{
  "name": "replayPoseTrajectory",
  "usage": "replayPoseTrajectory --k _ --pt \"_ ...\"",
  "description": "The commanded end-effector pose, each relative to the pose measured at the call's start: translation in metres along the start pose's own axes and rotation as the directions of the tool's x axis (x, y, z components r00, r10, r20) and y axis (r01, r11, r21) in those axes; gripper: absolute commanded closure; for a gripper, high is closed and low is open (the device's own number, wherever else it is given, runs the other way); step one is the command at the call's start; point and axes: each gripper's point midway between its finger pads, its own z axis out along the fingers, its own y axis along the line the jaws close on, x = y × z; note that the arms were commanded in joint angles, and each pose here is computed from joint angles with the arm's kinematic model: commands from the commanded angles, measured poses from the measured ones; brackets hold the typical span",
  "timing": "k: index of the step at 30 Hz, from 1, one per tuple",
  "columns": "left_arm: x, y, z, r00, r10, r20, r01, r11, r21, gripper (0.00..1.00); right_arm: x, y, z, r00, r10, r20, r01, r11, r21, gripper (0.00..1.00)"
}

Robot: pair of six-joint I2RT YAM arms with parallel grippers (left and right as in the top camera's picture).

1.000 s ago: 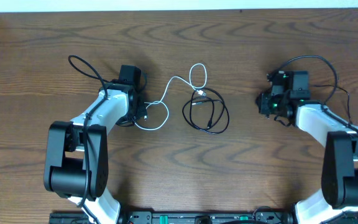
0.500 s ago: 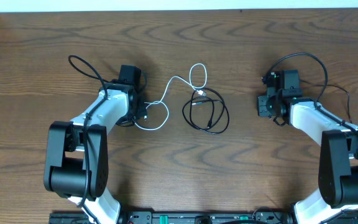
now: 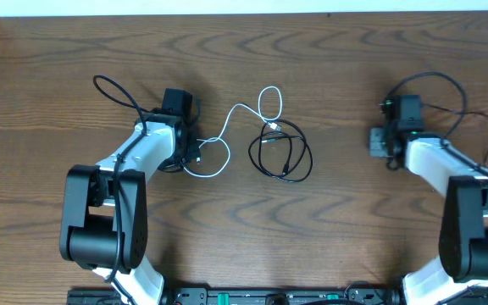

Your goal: Untangle cables

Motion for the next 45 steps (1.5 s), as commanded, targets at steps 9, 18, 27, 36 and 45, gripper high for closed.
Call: replayPoseTrajectory --k 9,18,27,36,45 --pt "0.018 0.005 0.016 0.997 -0.013 -0.071 0.012 1.000 -0.011 0.93 -0.063 -0.178 -0.081 0.902 0.306 0.304 -0.397 0.865 0.306 0.99" --pt "0.018 0.005 0.016 0.997 -0.013 -0.071 0.012 1.000 -0.011 0.93 -0.055 -0.228 -0.074 0.850 0.398 0.345 -0.499 0.819 0.283 0.78" --pt "0.018 0.005 0.016 0.997 -0.013 -0.071 0.012 1.000 -0.011 0.92 -0.040 -0.255 -0.057 0.819 0.465 0.336 -0.552 0.797 0.245 0.75" --pt "0.018 0.005 0.016 0.997 -0.013 -0.071 0.012 1.000 -0.011 0.93 -0.028 -0.236 -0.019 0.830 0.503 0.239 -0.539 0.834 0.119 0.73" --pt "0.018 0.005 0.016 0.997 -0.013 -0.071 0.012 1.000 -0.011 0.93 -0.024 -0.239 -0.005 0.832 0.505 0.232 -0.541 0.830 0.135 0.99"
